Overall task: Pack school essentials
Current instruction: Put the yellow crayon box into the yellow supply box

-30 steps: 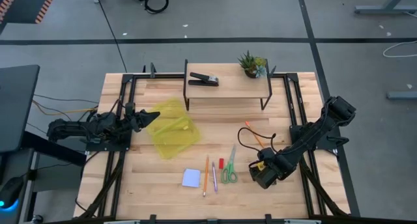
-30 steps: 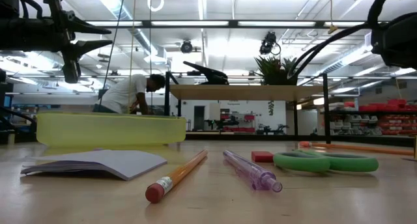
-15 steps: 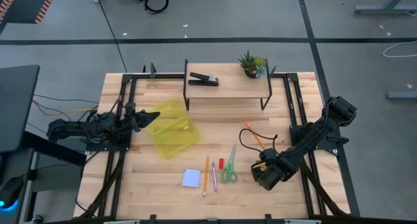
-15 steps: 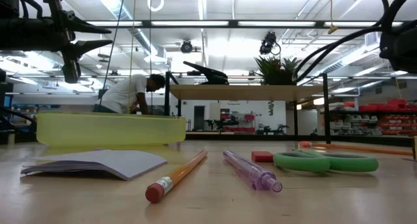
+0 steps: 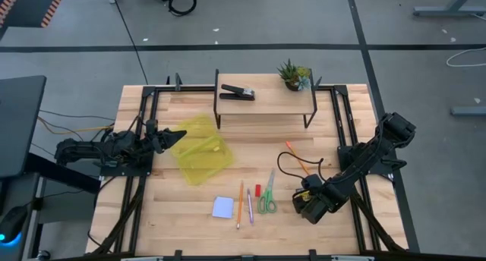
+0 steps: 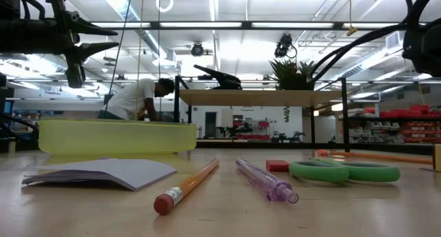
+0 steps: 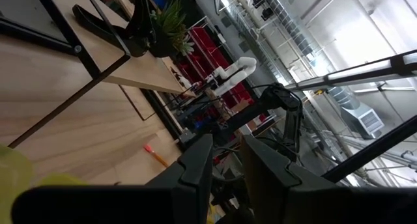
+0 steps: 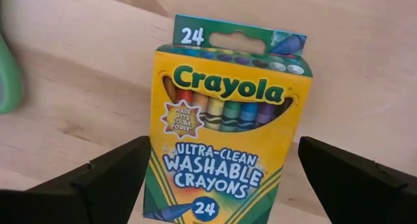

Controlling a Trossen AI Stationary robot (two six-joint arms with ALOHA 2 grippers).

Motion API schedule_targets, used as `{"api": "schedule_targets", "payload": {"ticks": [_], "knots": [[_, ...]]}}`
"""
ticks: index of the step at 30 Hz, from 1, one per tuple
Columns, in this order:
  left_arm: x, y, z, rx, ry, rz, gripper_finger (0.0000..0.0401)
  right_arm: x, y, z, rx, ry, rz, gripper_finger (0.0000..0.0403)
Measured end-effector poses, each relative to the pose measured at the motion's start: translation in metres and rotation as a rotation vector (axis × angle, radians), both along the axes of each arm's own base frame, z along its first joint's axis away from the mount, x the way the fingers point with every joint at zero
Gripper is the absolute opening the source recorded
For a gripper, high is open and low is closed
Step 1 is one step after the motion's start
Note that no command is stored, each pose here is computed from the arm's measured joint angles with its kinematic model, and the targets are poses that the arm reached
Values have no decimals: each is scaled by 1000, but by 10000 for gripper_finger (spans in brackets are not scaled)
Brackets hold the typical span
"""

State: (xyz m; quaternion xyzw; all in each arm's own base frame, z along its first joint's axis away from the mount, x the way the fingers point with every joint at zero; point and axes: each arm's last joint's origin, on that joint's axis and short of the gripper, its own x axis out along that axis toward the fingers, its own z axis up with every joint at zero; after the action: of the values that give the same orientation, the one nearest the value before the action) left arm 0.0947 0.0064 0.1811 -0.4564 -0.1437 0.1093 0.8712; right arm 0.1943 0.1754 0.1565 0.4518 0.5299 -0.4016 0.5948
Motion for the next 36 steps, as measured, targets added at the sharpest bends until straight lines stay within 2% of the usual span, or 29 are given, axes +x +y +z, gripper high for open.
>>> {"api": "schedule_targets", "payload": {"ticks": [9,21,31,36], "knots": [[0,0,0,0,0,0,86,1,0,9,10,-33,54,400],[0,0,0,0,1,0,91,-2,-3,1,-4,-44,15,400],[0,0,0,1,1,0,94,0,-2,1,9,-71,65,400],[0,0,0,1,2,0,94,1,-2,1,-21,-92,96,400]]}}
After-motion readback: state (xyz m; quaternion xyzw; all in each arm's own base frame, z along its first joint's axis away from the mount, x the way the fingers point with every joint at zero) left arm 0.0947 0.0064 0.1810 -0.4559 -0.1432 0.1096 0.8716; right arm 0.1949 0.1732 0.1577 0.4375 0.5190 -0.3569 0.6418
